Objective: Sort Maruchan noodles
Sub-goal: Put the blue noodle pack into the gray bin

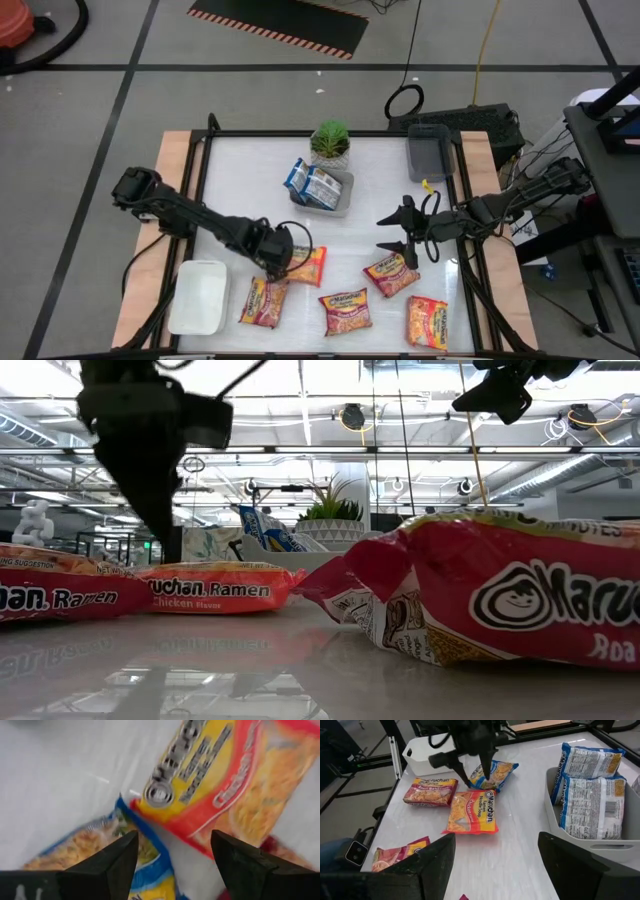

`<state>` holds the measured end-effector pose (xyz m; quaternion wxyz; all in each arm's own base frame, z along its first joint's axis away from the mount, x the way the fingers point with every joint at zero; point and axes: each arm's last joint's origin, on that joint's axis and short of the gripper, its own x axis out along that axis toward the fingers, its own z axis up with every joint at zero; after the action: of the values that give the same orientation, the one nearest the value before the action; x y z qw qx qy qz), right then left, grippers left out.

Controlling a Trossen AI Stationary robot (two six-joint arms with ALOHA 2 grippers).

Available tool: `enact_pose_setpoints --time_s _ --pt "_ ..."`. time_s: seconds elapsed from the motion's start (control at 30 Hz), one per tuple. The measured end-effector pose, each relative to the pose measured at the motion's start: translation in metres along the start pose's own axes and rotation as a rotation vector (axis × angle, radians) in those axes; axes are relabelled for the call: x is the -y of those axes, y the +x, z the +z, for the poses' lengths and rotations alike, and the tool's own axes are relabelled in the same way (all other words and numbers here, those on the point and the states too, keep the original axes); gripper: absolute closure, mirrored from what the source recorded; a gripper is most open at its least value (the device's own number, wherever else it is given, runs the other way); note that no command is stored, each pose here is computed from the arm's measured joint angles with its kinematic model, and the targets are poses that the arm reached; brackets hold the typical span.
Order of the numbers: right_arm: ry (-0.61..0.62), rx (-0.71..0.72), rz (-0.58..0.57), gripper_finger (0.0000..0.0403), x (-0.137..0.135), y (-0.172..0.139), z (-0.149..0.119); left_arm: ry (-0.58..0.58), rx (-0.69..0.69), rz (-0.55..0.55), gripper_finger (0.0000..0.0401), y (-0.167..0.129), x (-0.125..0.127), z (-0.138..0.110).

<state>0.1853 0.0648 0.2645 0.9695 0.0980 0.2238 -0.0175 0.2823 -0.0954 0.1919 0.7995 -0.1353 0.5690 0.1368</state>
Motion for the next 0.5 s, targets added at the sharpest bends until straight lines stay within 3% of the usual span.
enact_pose_setpoints --time_s 0.27,0.5 --pt "-0.001 0.0 0.0 0.0127 0.0 0.0 0.0 0.098 0.127 0.111 0.0146 -0.01 0.002 0.01" --pt "0.004 0.001 0.0 0.0127 0.0 0.0 0.0 -0.001 0.124 0.175 0.0146 -0.003 -0.013 0.014"
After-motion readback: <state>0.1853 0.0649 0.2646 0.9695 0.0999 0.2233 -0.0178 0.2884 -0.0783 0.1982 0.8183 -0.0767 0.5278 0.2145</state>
